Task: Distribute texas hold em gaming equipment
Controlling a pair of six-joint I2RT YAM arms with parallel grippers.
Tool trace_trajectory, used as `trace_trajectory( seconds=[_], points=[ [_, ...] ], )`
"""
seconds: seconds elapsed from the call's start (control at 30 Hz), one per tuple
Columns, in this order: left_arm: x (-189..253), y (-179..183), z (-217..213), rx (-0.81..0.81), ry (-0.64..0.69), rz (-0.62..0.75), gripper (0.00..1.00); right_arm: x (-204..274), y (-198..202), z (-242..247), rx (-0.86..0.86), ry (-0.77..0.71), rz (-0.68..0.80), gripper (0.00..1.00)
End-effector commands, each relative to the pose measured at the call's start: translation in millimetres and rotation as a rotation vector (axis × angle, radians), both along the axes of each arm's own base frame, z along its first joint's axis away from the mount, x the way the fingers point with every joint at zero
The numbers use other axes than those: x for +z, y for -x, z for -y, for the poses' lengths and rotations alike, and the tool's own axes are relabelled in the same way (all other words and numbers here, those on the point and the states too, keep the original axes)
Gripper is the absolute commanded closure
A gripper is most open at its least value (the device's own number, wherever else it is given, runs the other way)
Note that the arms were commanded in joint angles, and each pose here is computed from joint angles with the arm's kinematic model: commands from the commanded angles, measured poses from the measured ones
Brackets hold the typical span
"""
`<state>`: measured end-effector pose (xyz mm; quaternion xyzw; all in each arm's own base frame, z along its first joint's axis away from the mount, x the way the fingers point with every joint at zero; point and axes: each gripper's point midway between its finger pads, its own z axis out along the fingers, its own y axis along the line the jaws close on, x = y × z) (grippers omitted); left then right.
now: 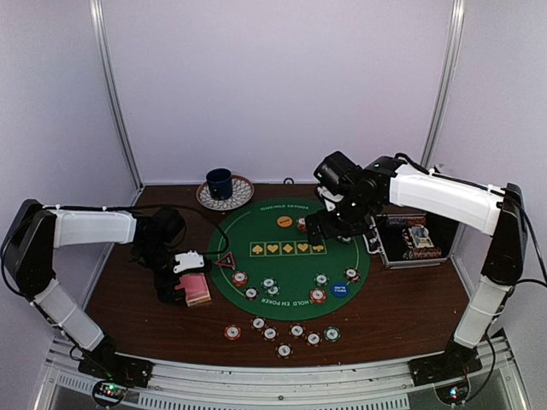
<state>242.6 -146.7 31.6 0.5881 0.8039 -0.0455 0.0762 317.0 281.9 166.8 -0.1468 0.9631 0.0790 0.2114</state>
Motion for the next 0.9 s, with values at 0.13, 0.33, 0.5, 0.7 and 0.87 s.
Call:
trace_trajectory(
  seconds=[0.13, 0.33, 0.5, 0.7, 0.87],
  points=[
    [-13.3, -3.4, 0.5, -0.041, -0.014, 0.032, 0.02, 10.5, 1.0, 5.3, -0.019, -0.028, 0.023, 0.01],
    [-21.0, 1.9, -3.8, -0.075, -0.034, 0.020, 0.02, 10.9, 4.5, 2.3, -0.011, -0.053, 0.007, 0.01],
    [-12.6, 5.5, -2.7, -0.078, -0.019, 0.020, 0.02, 8.5, 6.0, 5.0, -0.015, -0.051, 0.002, 0.00],
    [6.6, 9.7, -0.8, -0.090, 0.000, 0.012, 0.02, 6.2, 8.1, 6.8, -0.013, -0.046, -0.007, 0.00],
    [10.4, 10.5, -11.1, -0.119, -0.051, 0.026, 0.02, 7.1, 9.1, 7.2, -0.012, -0.049, -0.006, 0.00]
  ],
)
